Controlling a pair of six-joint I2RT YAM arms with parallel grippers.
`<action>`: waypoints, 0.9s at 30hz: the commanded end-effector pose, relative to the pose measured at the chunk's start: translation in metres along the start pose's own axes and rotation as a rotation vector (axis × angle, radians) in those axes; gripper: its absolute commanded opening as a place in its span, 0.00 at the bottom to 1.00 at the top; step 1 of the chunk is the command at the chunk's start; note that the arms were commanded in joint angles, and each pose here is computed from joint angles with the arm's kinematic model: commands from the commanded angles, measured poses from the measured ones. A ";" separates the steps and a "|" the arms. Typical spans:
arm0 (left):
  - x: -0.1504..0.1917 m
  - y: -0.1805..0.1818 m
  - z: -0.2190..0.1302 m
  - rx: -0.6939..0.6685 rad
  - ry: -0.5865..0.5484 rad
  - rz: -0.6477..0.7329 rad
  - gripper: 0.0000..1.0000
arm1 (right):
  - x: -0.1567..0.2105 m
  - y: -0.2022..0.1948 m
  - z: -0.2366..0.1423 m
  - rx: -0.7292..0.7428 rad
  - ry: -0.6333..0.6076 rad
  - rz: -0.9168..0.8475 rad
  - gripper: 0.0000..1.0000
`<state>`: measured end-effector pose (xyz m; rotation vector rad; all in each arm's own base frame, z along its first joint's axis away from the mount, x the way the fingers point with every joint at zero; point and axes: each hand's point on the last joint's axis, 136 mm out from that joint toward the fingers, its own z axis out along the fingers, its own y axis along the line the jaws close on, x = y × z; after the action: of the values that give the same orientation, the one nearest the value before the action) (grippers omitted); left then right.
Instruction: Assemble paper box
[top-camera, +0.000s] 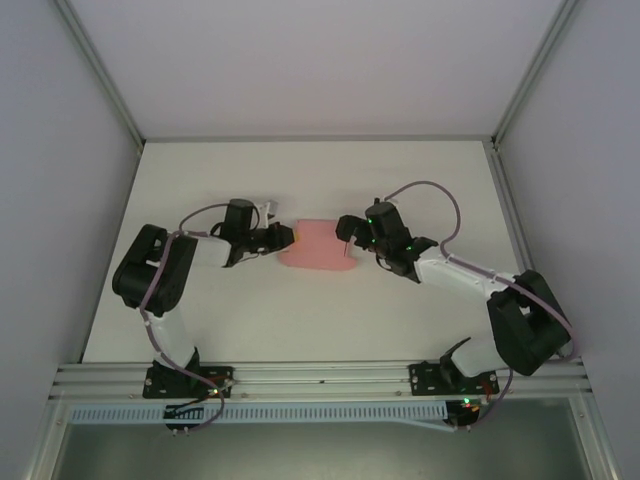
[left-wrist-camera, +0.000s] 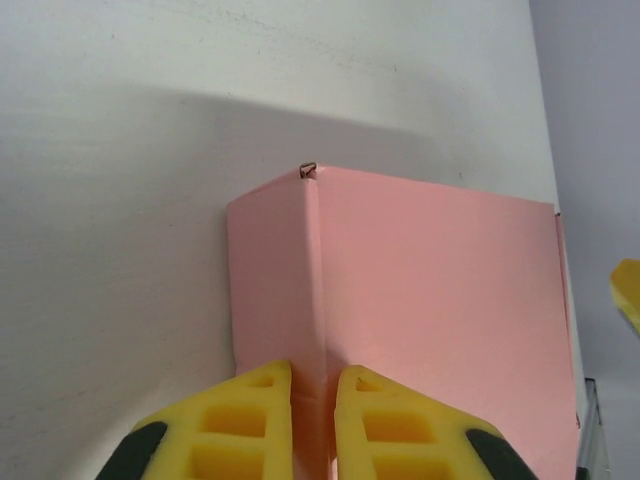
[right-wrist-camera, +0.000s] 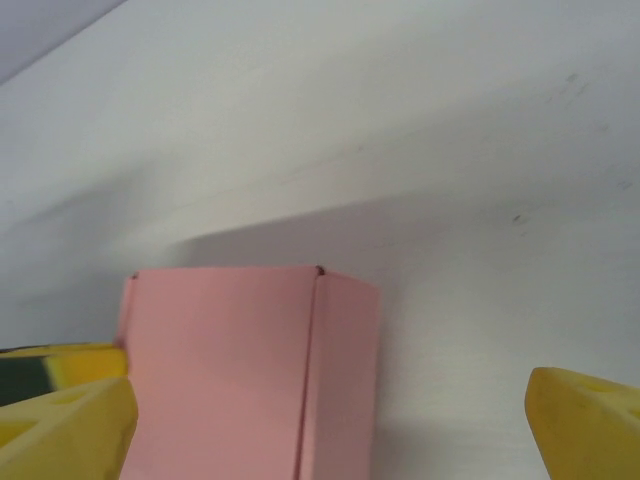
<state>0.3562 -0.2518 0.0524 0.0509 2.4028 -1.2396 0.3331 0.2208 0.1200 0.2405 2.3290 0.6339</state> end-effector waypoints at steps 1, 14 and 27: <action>0.016 0.011 0.001 0.015 0.038 -0.062 0.03 | 0.012 0.013 -0.001 -0.120 0.057 0.103 1.00; 0.014 0.010 -0.007 0.090 0.011 -0.079 0.05 | 0.024 0.028 0.045 -0.407 0.234 0.234 0.93; -0.019 -0.024 -0.020 0.126 -0.052 0.047 0.23 | 0.010 0.051 0.025 -0.510 0.222 0.224 0.40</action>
<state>0.3520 -0.2432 0.0571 0.0164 2.3427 -1.3698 0.3479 0.2749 0.0999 0.2729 2.3123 1.3613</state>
